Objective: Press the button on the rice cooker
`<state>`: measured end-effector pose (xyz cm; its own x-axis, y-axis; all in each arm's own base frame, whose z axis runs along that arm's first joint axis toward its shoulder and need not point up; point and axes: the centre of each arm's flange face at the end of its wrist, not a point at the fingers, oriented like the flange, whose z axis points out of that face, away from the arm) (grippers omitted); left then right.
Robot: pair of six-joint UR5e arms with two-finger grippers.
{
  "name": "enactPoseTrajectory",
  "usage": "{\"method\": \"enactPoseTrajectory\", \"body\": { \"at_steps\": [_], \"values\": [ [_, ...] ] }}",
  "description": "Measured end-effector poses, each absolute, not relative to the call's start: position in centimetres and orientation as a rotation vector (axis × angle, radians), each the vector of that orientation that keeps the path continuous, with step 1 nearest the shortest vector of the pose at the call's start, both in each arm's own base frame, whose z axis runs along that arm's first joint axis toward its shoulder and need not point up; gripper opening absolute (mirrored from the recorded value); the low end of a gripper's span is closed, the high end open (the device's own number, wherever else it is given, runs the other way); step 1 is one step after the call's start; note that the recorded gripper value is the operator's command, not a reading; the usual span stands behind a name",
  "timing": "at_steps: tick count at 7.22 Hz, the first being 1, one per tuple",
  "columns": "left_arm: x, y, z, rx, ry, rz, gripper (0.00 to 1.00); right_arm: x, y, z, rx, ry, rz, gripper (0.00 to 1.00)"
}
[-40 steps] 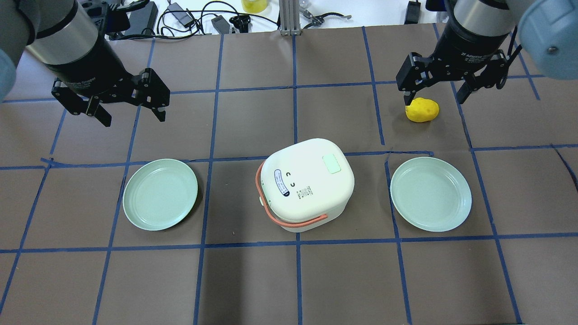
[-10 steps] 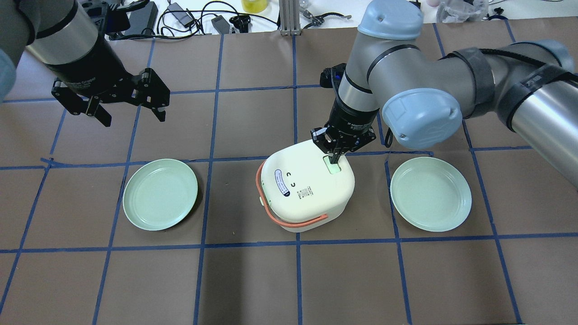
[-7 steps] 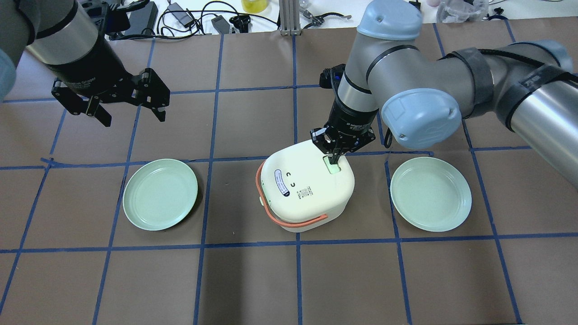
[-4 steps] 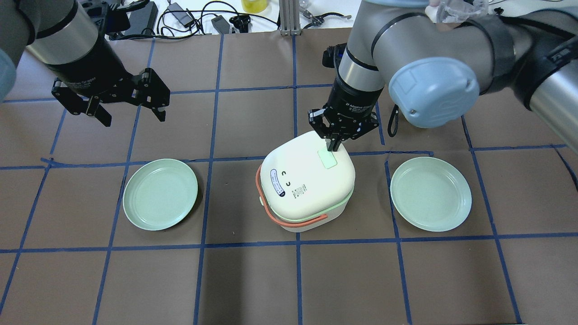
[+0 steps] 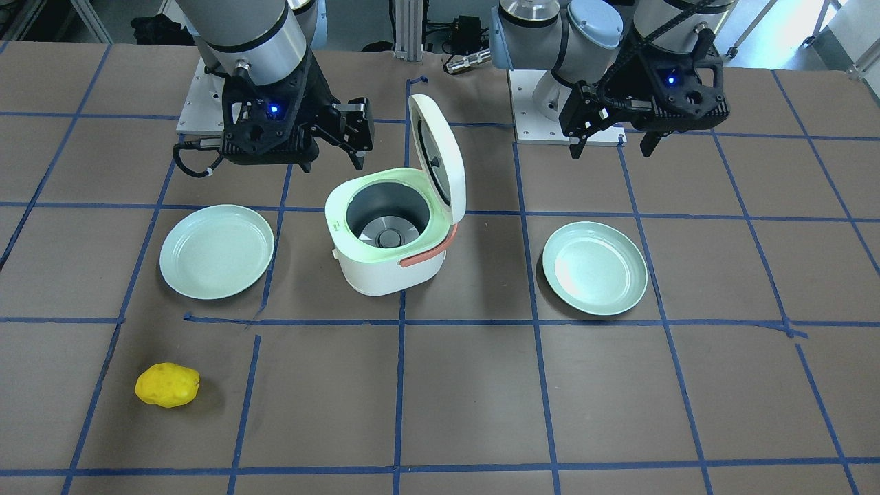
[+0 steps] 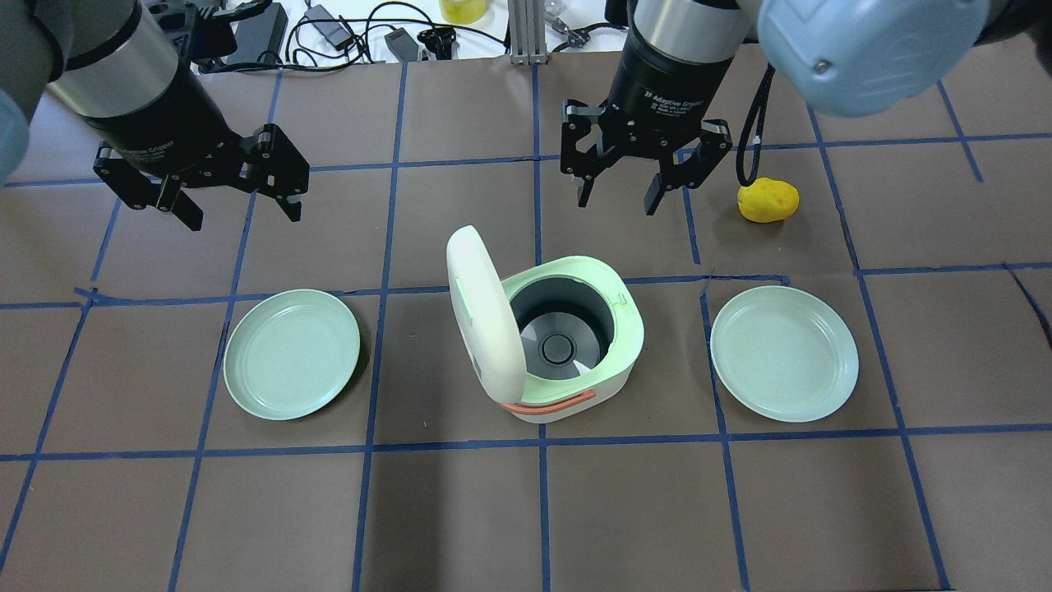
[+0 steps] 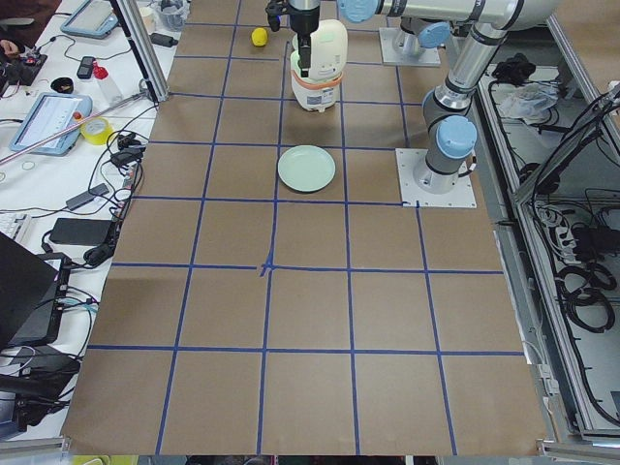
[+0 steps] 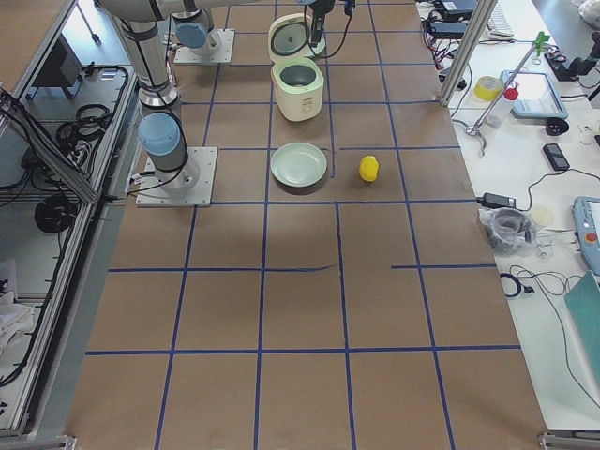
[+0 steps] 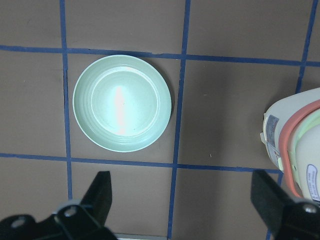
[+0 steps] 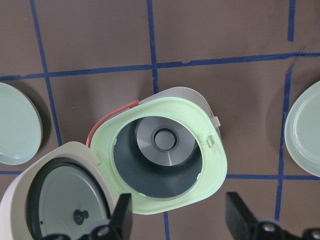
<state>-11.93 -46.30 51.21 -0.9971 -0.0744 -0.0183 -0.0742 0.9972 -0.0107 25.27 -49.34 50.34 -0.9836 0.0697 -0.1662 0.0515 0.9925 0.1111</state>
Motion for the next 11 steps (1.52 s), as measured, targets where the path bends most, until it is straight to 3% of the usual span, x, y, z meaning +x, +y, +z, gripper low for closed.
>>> {"method": "enactPoseTrajectory", "body": {
  "at_steps": [6, 11],
  "values": [
    [-11.9, -46.3, 51.2, -0.116, 3.121, -0.015, 1.0, 13.4, -53.2, 51.1, 0.053, 3.112, 0.08, 1.0],
    [-11.9, -46.3, 51.2, -0.116, 3.121, -0.016, 1.0, 10.9, -53.8, 49.9, 0.092, 3.205, 0.019, 1.0]
  ]
}}
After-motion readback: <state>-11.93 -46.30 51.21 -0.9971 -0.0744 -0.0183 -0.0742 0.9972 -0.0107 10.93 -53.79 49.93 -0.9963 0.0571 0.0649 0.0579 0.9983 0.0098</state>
